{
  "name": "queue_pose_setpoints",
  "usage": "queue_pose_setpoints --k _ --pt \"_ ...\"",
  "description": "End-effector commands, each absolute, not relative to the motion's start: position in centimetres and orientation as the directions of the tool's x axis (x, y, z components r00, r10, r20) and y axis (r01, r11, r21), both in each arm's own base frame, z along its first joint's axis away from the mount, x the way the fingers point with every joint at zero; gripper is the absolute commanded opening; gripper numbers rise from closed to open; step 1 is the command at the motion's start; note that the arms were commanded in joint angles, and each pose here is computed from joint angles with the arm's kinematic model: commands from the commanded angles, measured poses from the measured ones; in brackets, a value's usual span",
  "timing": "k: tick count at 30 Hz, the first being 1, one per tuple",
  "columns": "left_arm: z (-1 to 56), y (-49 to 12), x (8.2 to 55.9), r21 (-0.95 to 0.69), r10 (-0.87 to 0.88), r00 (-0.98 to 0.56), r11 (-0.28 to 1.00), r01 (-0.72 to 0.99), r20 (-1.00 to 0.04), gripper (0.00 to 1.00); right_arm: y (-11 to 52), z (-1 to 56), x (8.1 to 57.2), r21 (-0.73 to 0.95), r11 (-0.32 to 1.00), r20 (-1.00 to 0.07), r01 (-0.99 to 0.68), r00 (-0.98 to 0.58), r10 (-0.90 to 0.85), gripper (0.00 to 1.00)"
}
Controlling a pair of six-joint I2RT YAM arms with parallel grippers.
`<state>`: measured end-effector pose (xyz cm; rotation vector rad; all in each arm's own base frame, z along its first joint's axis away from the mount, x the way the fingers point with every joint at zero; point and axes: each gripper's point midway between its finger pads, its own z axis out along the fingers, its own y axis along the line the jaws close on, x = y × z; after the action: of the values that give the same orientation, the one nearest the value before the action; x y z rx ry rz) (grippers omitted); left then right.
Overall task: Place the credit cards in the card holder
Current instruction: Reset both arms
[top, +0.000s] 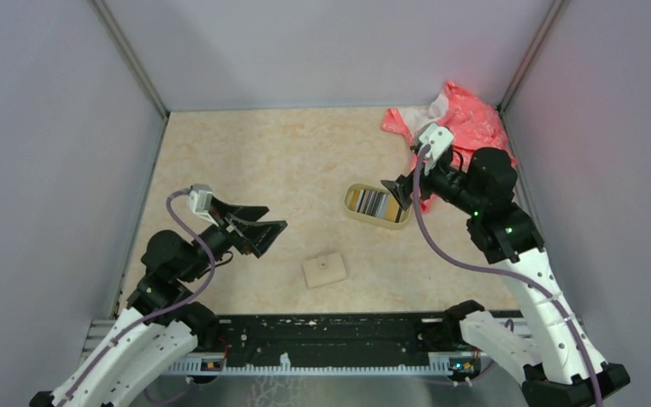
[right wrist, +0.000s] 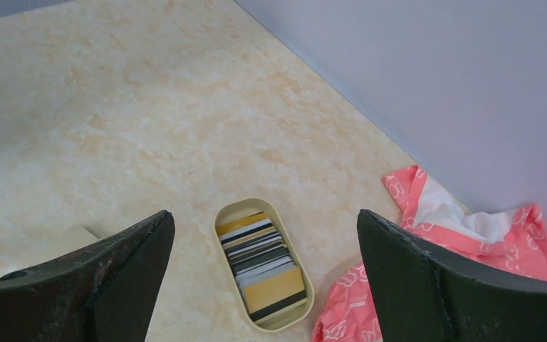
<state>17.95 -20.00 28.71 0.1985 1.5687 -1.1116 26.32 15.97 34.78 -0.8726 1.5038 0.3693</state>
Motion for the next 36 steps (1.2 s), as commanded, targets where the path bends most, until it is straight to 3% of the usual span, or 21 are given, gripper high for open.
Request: queue_pose_setpoints --k 1,9,13,17,22,36 --pt "31.5 -19.8 17.5 -0.484 -0.389 -0.305 0.547 0.683 -0.869 0.98 16.1 37.8 26.4 -0.114 0.729 -0.99 -0.675 0.014 -0.142 0.99" --pt "28.1 -20.5 17.3 -0.55 -0.358 -0.418 0.537 0.639 -0.835 0.98 14.8 37.2 27.9 0.006 0.826 -0.998 -0.564 -0.051 -0.028 0.99" --pt "28.7 -19.8 17.2 -0.535 -0.375 -0.382 0.553 0.638 -0.845 0.98 15.0 38.0 27.5 0.054 0.823 -0.998 -0.566 -0.064 0.022 0.99" --pt "29.7 -18.9 17.0 -0.515 -0.403 -0.329 0.562 0.647 -0.854 0.98 15.4 37.8 27.1 0.046 0.804 -0.998 -0.593 -0.062 0.011 0.99" --pt "27.3 -19.3 17.2 -0.536 -0.389 -0.37 0.567 0.625 -0.844 0.98 15.9 35.3 27.0 -0.058 0.762 -0.995 -0.645 -0.027 -0.098 0.98" --pt "26.0 -18.8 17.1 -0.55 -0.4 -0.378 0.578 0.603 -0.835 0.98 16.1 34.9 27.2 0.001 0.77 -0.998 -0.638 -0.049 -0.039 0.98"
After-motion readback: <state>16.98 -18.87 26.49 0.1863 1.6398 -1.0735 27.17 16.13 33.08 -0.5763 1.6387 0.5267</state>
